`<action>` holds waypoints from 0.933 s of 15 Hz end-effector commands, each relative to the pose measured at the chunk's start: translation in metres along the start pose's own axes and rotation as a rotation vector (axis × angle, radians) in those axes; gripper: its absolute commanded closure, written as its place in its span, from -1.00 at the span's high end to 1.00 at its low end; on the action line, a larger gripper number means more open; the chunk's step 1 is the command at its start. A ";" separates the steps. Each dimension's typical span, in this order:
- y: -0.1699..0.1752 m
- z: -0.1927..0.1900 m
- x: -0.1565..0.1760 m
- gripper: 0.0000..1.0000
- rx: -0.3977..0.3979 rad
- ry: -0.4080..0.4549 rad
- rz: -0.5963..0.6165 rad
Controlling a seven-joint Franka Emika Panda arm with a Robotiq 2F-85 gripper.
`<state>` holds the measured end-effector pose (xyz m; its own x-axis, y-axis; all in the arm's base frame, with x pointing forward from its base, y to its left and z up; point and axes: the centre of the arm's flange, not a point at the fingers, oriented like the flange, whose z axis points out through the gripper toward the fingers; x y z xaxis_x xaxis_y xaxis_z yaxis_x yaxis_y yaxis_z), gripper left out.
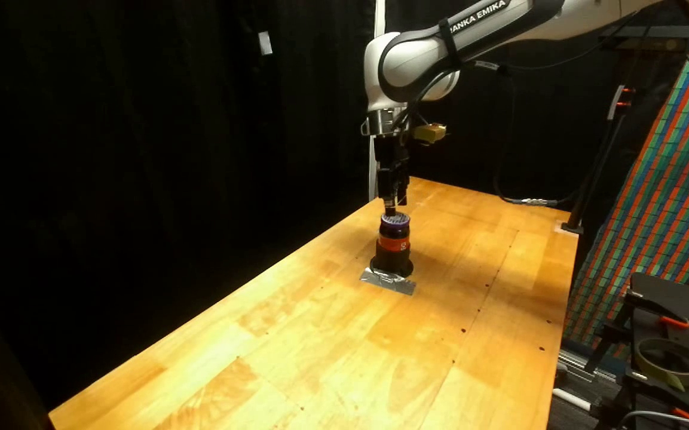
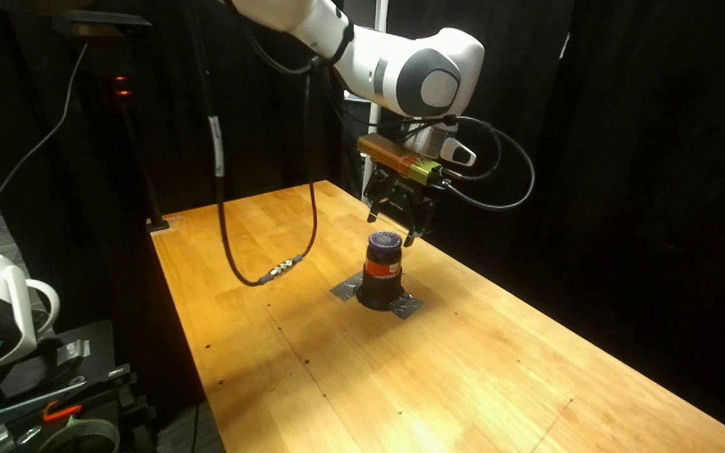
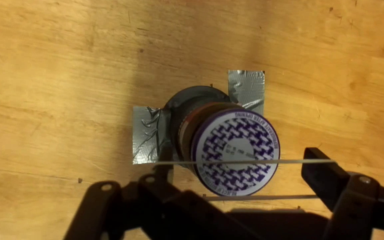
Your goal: Put the rubber band on the jar.
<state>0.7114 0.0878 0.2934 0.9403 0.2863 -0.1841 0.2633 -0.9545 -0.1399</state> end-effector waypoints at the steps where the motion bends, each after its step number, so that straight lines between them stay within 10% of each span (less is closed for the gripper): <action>1: 0.002 -0.008 0.066 1.00 0.007 -0.014 0.022; 14: -0.004 0.064 0.046 1.00 -0.117 -0.301 0.022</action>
<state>0.7349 0.1103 0.2293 0.8683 0.2637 -0.4200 0.2524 -0.9640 -0.0835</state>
